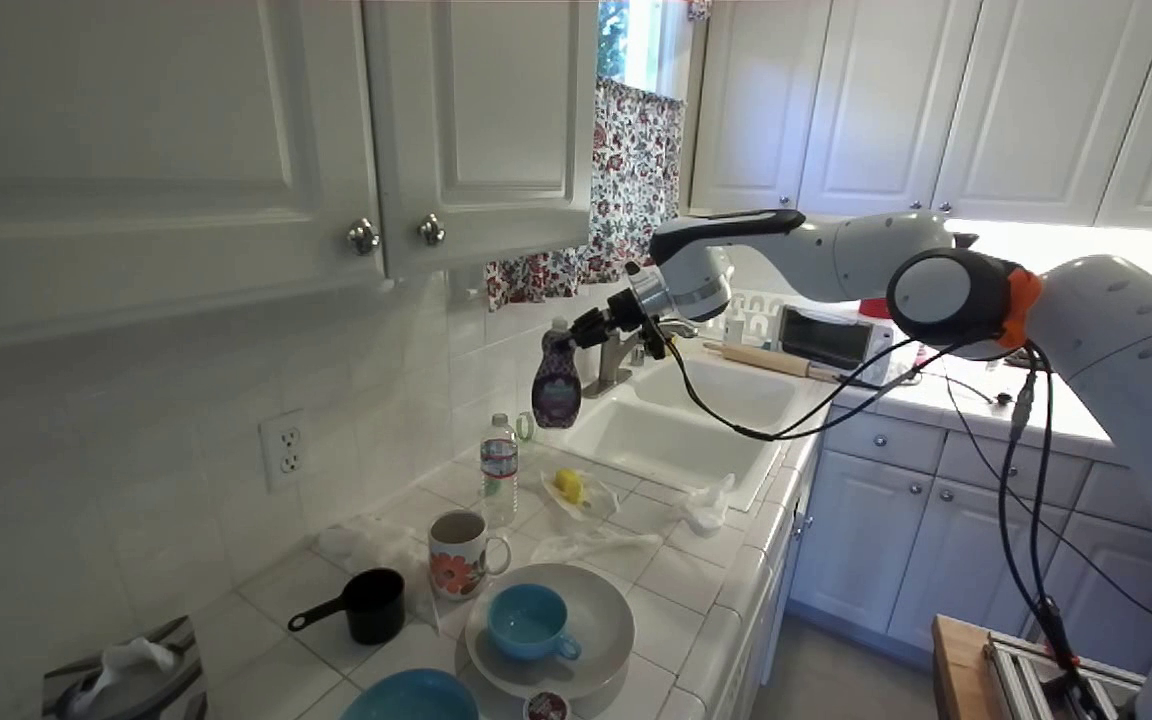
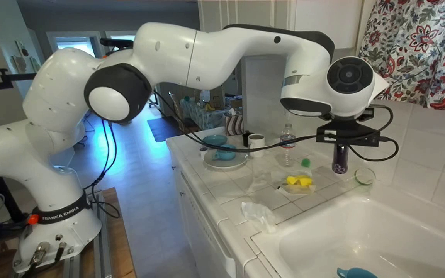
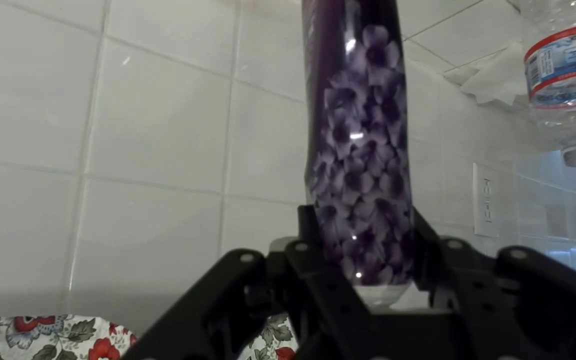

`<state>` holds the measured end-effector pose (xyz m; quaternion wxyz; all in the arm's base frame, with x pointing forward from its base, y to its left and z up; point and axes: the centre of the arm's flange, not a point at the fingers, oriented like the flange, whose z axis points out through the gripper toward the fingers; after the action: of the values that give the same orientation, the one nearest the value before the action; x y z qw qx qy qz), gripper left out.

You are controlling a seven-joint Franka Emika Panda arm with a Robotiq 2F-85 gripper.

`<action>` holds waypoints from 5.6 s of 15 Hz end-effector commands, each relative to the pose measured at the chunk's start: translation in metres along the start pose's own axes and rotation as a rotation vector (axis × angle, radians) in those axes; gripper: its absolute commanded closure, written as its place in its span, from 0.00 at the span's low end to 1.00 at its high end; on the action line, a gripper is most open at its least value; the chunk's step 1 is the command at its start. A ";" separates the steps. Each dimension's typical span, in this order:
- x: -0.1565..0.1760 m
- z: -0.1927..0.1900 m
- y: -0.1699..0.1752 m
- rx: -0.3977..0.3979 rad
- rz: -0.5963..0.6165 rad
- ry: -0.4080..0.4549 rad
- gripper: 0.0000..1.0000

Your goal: Pour some dishwashing liquid in the sink.

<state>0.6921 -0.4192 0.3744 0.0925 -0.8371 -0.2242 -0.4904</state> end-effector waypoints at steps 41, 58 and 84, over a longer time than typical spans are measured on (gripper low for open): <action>-0.148 -0.139 -0.007 -0.795 -0.353 -0.616 0.82; -0.151 -0.109 -0.027 -0.709 -0.935 -1.069 0.82; -0.154 -0.095 -0.029 -0.575 -1.338 -1.338 0.82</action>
<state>0.5358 -0.4693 0.2806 -0.5352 -0.6596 -0.5221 0.0770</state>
